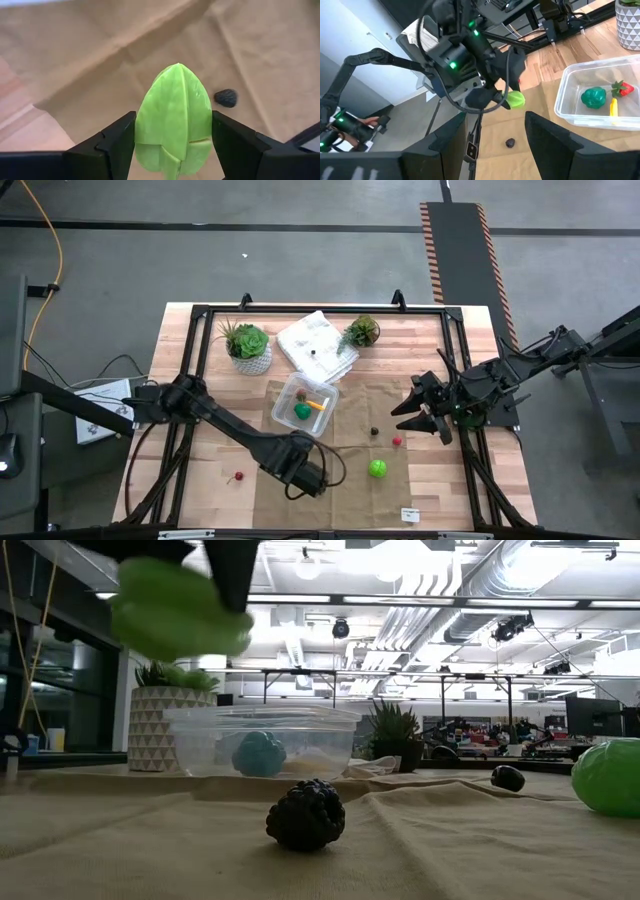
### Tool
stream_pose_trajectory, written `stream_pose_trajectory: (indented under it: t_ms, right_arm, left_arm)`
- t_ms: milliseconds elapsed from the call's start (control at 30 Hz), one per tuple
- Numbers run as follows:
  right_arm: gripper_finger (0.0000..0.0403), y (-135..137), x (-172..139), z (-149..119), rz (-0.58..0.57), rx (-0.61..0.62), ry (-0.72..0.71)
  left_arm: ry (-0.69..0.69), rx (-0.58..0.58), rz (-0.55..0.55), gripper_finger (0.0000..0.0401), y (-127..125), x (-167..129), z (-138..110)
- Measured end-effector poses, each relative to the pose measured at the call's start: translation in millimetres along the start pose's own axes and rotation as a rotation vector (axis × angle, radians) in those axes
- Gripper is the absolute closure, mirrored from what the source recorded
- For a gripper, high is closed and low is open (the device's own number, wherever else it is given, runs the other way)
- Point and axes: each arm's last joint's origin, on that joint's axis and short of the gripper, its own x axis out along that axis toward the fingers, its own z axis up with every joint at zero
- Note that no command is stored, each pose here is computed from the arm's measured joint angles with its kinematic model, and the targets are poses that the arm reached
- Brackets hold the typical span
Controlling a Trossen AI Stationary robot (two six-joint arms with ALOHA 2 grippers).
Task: Pick and placing Produce into tupperware
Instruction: Put the green starfruit into transparent bin
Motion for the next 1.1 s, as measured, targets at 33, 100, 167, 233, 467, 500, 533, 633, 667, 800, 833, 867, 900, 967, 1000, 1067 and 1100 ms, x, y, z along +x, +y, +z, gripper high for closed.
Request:
stream_pose_trajectory:
  t_ms: [33,100,167,233,467,500,533,633,667,800,833,867,900,967,1000,1067,1100]
  right_arm:
    - [0.0213,0,0,0,0.000,0.000,0.000]
    - [0.0213,0,0,0,0.000,0.000,0.000]
    - [0.0213,0,0,0,0.000,0.000,0.000]
    - [0.0213,0,0,0,0.000,0.000,0.000]
    - [0.0213,0,0,0,0.001,0.000,0.000]
    - [0.0213,0,0,0,0.001,0.000,0.000]
    - [0.0213,0,0,0,0.001,0.000,0.000]
    - [0.0213,0,0,0,0.001,0.000,0.000]
    - [0.0213,0,0,0,0.001,0.000,0.000]
    - [0.0213,0,0,0,0.002,0.000,0.000]
    - [0.0213,0,0,0,0.004,0.000,-0.003]
    - [0.0213,1,0,1,0.007,0.000,-0.006]
    - [0.0213,1,0,1,0.007,0.000,-0.006]
    - [0.0213,1,0,1,0.010,-0.003,-0.010]
    - [0.0213,1,0,1,0.010,-0.004,-0.011]
    - [0.0213,1,0,1,0.012,-0.003,-0.013]
    - [0.0213,1,0,1,0.011,-0.003,-0.013]
  left_arm:
    - [-0.011,0.003,-0.002,0.0175,-1,-4,1]
    - [-0.038,0.007,-0.013,0.0170,-3,-14,3]
    - [-0.066,0.007,-0.026,0.0169,-4,-23,6]
    - [-0.097,0.015,-0.035,0.0171,-5,-34,8]
    - [-0.202,0.041,-0.081,0.0176,-7,-71,17]
    - [-0.217,0.043,-0.073,0.0175,-5,-76,18]
    - [-0.233,0.045,-0.064,0.0173,-4,-81,19]
    - [-0.275,0.047,-0.046,0.0170,1,-94,22]
    - [-0.284,0.049,-0.035,0.0171,4,-98,23]
    - [-0.307,0.049,-0.043,0.0176,12,-112,29]
    - [-0.316,0.053,-0.050,0.0177,14,-115,32]
    - [-0.322,0.050,-0.062,0.0178,16,-119,34]
    - [-0.324,0.049,-0.064,0.0178,19,-123,37]
    - [-0.331,0.059,-0.068,0.0177,23,-128,41]
    - [-0.335,0.061,-0.071,0.0176,25,-131,43]
    - [-0.349,0.062,-0.082,0.0175,29,-137,48]
    - [-0.355,0.062,-0.089,0.0175,33,-141,50]
